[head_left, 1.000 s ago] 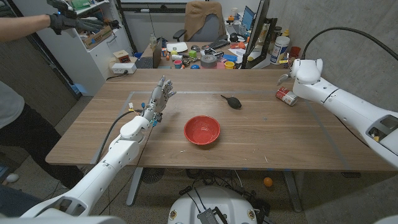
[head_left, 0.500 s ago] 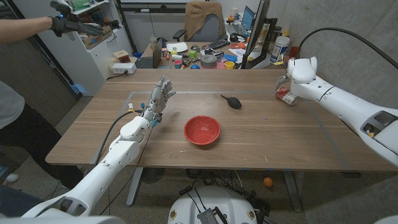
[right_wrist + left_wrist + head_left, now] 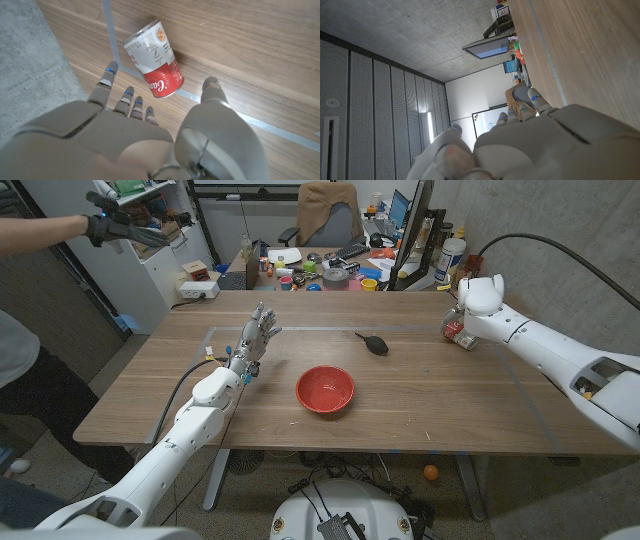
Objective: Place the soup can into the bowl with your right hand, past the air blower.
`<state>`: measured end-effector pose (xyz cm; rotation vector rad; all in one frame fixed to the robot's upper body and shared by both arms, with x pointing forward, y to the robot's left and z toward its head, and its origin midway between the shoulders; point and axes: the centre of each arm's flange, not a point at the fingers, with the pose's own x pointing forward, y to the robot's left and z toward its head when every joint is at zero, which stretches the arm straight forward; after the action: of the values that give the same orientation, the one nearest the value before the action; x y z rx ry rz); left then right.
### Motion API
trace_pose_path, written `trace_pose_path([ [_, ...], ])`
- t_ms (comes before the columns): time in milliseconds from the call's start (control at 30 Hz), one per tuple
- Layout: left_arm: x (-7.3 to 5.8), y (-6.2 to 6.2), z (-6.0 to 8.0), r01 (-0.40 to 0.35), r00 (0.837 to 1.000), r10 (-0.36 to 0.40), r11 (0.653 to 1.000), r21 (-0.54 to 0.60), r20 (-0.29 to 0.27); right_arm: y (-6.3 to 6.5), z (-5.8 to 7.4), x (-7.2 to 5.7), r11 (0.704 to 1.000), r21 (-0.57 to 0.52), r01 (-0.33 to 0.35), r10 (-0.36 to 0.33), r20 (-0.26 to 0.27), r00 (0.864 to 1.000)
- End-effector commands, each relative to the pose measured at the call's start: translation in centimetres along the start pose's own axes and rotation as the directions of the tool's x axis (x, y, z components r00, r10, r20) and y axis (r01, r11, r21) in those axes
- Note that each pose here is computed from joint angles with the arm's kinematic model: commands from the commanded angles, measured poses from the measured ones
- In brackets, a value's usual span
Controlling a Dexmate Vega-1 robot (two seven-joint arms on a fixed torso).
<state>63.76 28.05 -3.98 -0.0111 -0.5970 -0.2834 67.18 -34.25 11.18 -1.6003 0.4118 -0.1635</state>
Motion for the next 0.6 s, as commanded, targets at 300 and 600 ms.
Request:
trace_pose_path([
  [300,0.2,-0.1,0.0,0.004,1.000,-0.004,1.000,0.005,-0.004,1.8,-0.3,1.5,0.999,-0.025,-0.044,0.044,0.005,0.999],
  [600,0.3,-0.4,0.0,0.001,1.000,-0.001,1.000,0.011,-0.011,2.3,-0.5,2.5,0.996,-0.022,-0.086,0.086,0.003,0.996],
])
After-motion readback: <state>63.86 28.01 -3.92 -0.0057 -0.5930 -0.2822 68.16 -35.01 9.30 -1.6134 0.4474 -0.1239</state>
